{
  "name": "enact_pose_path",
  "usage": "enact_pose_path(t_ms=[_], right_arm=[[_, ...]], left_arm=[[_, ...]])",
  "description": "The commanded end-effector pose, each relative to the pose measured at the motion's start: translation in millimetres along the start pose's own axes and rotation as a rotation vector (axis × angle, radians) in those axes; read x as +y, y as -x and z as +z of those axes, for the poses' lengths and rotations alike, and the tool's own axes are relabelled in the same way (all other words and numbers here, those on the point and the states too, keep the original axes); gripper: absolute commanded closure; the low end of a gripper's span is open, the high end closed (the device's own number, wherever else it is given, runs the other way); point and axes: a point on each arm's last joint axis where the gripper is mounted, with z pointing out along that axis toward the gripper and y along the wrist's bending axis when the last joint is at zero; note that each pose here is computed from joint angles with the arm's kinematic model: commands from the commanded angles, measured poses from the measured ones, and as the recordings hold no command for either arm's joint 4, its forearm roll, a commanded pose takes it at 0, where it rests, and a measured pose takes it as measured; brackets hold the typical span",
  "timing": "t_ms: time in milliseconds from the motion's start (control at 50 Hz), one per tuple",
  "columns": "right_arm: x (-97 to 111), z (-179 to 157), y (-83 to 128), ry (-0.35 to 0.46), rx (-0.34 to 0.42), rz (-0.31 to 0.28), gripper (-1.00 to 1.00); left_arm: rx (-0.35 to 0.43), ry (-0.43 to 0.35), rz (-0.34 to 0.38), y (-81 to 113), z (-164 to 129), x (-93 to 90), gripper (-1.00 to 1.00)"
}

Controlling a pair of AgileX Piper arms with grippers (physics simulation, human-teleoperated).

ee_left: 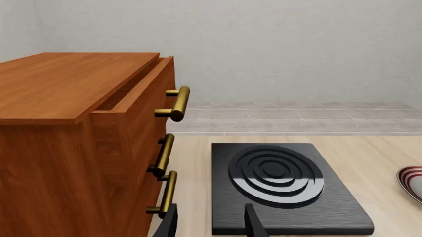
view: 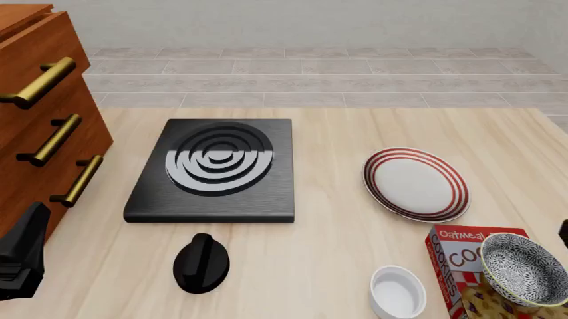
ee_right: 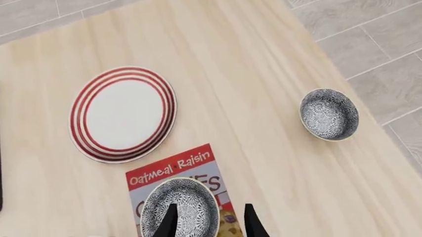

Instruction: Pick the akita bowl on the cookies box and place it on the plate.

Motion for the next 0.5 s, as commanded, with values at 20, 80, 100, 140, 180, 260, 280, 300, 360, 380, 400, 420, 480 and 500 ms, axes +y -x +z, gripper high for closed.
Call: enact_pose_path(t_ms=[20, 80, 100, 140, 180, 260, 280, 300, 360, 380, 400, 420, 480, 500], right_arm=[[0.3, 8.9, -6.7, 0.004, 0.014, 0.004, -1.00], [0.4, 9.9, -7.7, 0.006, 0.016, 0.001, -1.00], [0.5, 10.8, -8.3, 0.007, 0.017, 0.002, -1.00], [0.5, 11.6, -9.0, 0.007, 0.018, 0.005, -1.00], [0.1, 14.0, -10.0, 0.004, 0.020, 0.009, -1.00], [0.8, 15.4, -12.1, 0.011, 0.023, 0.008, -1.00], [0.8, 15.9, -12.4, 0.011, 0.024, 0.007, -1.00], [0.6, 16.5, -12.4, 0.008, 0.024, 0.007, -1.00], [0.6, 17.5, -13.4, 0.009, 0.026, 0.009, -1.00], [0.7, 18.2, -13.9, 0.010, 0.027, 0.010, -1.00], [1.0, 18.4, -14.4, 0.012, 0.028, 0.011, -1.00], [0.8, 19.6, -14.5, 0.011, 0.029, 0.015, -1.00], [0.9, 21.2, -15.0, 0.011, 0.030, 0.017, -1.00], [0.9, 21.4, -15.0, 0.012, 0.031, 0.017, -1.00]], left_arm=[[0.000, 0.000, 0.000, 0.0, 0.0, 0.0, -1.00], [0.000, 0.000, 0.000, 0.0, 0.0, 0.0, -1.00], [0.000, 0.000, 0.000, 0.0, 0.0, 0.0, -1.00], [0.000, 0.000, 0.000, 0.0, 0.0, 0.0, -1.00], [0.000, 0.000, 0.000, 0.0, 0.0, 0.0, -1.00], [0.000, 0.000, 0.000, 0.0, 0.0, 0.0, -1.00], [0.000, 0.000, 0.000, 0.0, 0.0, 0.0, -1.00], [0.000, 0.000, 0.000, 0.0, 0.0, 0.0, -1.00], [0.000, 0.000, 0.000, 0.0, 0.0, 0.0, -1.00], [0.000, 0.000, 0.000, 0.0, 0.0, 0.0, -1.00], [0.000, 0.000, 0.000, 0.0, 0.0, 0.0, -1.00], [0.000, 0.000, 0.000, 0.0, 0.0, 0.0, -1.00], [0.000, 0.000, 0.000, 0.0, 0.0, 0.0, -1.00], [0.000, 0.000, 0.000, 0.0, 0.0, 0.0, -1.00]])
